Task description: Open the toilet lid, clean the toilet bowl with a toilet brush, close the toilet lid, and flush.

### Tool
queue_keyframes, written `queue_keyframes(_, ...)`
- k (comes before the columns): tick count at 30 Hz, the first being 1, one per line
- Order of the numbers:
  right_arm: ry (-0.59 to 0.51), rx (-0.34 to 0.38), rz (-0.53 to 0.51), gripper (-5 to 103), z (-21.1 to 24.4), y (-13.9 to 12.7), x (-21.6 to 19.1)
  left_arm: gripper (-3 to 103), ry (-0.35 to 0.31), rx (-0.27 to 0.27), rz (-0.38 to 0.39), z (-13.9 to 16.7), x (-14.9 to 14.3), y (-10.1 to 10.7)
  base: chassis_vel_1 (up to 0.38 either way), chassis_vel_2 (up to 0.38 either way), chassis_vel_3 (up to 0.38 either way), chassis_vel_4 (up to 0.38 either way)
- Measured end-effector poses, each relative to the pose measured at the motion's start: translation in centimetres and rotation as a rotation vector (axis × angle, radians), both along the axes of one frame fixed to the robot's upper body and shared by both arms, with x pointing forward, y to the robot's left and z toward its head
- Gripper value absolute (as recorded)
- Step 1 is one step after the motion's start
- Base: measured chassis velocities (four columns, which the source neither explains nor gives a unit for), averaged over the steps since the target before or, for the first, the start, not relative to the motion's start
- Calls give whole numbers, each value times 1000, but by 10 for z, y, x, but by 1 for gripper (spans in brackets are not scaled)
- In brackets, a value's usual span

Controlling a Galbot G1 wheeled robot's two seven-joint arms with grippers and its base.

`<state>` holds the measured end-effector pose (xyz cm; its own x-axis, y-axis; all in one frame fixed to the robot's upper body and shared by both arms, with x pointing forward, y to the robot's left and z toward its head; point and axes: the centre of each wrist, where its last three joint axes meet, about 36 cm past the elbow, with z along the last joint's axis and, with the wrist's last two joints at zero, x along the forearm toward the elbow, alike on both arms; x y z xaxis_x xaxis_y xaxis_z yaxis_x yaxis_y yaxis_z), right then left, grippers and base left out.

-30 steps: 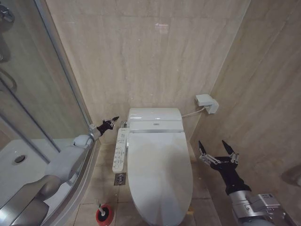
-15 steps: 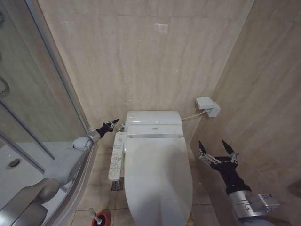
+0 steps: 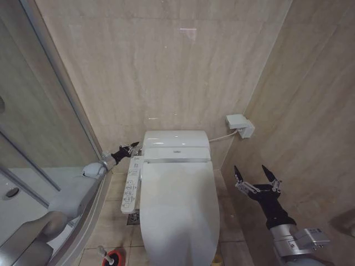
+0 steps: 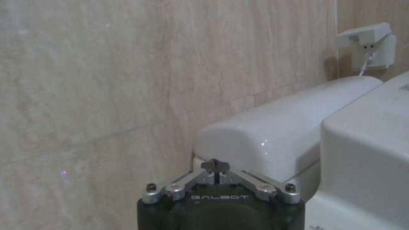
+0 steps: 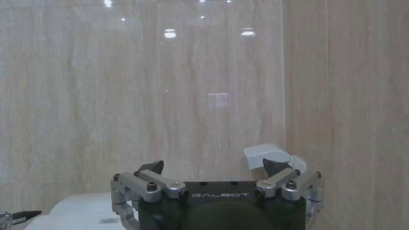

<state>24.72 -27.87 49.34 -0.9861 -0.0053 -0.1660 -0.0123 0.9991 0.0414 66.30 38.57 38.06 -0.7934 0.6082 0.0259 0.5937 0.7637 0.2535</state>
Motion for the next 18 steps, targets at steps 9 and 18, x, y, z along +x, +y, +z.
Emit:
queue_keyframes(9, 0, 0, 0, 100, 0, 0, 0, 0, 31, 35, -71, 1, -4, 18, 0, 0, 0, 0)
queue_keyframes(18, 0, 0, 0, 100, 0, 0, 0, 0, 81, 70, -109, -12, -17, 34, 0, 0, 0, 0)
